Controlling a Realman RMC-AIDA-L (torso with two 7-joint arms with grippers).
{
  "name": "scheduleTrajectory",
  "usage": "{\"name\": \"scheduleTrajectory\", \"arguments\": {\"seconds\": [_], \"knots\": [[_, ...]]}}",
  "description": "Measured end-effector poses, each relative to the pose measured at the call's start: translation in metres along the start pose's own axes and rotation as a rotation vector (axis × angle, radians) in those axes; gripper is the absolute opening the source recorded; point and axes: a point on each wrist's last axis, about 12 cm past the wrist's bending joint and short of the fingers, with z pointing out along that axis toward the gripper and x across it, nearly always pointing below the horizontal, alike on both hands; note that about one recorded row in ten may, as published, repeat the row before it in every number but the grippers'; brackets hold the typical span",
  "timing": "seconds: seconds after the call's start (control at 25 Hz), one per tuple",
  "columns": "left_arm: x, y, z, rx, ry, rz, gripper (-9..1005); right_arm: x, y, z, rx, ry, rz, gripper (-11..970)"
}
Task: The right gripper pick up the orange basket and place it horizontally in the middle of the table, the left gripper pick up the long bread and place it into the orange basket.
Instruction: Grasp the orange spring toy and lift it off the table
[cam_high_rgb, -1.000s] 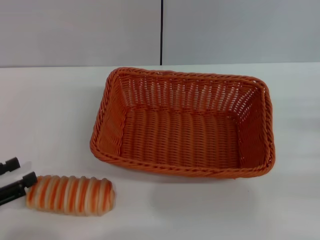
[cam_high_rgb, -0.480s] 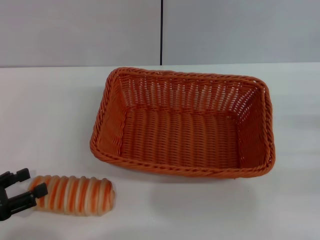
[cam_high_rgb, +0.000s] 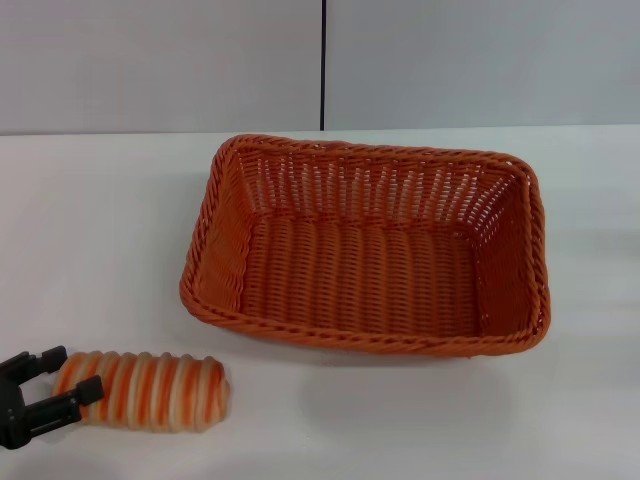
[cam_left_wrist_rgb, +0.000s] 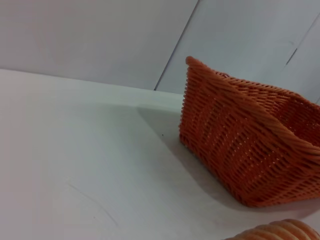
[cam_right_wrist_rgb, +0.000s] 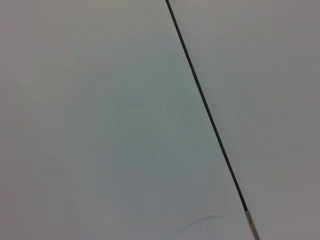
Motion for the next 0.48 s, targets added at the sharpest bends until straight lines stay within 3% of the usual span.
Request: {"name": "scheduleTrajectory", "arguments": {"seconds": [0.44, 0.48], "knots": [[0.0011, -0.0012, -0.0012, -0.004, -0.009, 0.009, 796, 0.0007, -0.0006, -0.0029, 0.005, 0.003, 0.001, 465], [0.0016, -0.0014, -0.0016, -0.007, -0.012, 0.014, 750, 0.0007, -0.0006, -0.0029, 0.005, 0.003, 0.001, 465]]}}
